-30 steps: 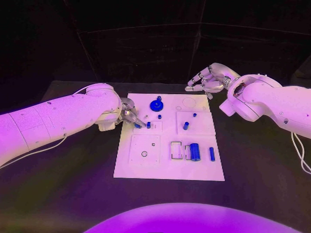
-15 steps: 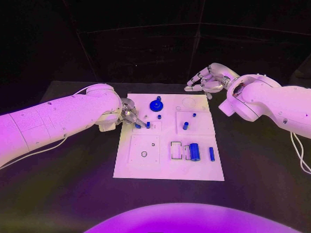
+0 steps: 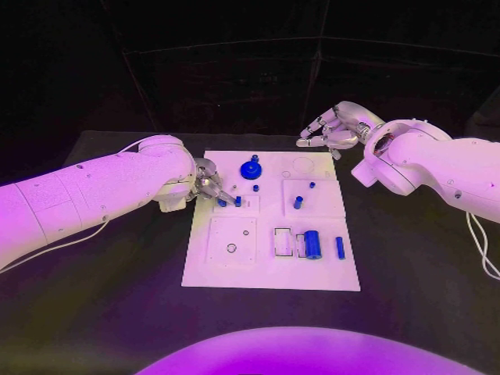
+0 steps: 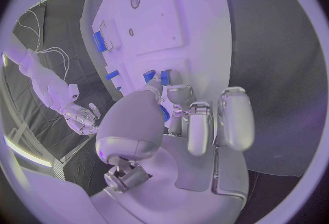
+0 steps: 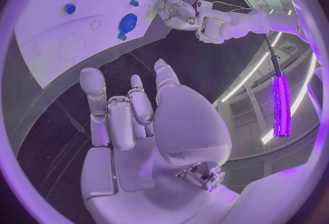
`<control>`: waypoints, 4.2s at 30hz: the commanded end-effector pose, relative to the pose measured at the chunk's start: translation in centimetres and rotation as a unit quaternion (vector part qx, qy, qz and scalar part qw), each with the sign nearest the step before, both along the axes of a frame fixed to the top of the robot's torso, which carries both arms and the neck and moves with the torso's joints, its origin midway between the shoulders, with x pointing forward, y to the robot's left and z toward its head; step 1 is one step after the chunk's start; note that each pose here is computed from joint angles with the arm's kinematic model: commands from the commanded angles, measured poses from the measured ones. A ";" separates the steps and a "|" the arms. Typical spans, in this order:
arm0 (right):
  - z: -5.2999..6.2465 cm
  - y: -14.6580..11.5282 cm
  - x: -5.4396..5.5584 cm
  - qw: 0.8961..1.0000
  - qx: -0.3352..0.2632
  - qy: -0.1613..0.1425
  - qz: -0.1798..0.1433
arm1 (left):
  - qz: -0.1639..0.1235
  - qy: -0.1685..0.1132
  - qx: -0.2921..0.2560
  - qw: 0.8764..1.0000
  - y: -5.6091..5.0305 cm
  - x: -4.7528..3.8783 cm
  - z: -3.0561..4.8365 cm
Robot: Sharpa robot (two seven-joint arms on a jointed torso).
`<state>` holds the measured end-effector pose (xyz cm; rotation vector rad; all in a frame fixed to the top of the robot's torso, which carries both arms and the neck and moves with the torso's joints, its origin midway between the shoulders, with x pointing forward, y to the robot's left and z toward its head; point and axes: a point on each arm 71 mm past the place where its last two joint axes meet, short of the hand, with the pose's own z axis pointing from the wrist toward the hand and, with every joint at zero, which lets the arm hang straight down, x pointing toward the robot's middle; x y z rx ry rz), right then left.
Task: Assemble the parts on the task board
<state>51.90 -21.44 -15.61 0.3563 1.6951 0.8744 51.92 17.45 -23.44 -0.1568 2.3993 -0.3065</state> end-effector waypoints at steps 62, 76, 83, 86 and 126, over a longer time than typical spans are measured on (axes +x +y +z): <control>0.2 0.2 0.1 1.000 0.002 -0.005 0.003 | -0.002 0.006 0.004 1.000 0.2 0.20 -0.02; 0.2 0.3 0.1 1.000 0.002 -0.004 0.003 | -0.003 0.006 0.006 1.000 0.1 0.40 0.18; 0.2 0.2 0.1 1.000 0.002 -0.004 0.002 | -0.004 0.010 0.011 1.000 0.3 0.47 0.31; 0.2 0.2 0.1 1.000 0.002 -0.004 0.003 | -0.006 0.011 0.012 1.000 0.3 0.47 0.38; 0.2 0.2 0.0 1.000 0.002 -0.005 0.002 | -0.012 0.015 0.014 1.000 -0.3 0.71 0.41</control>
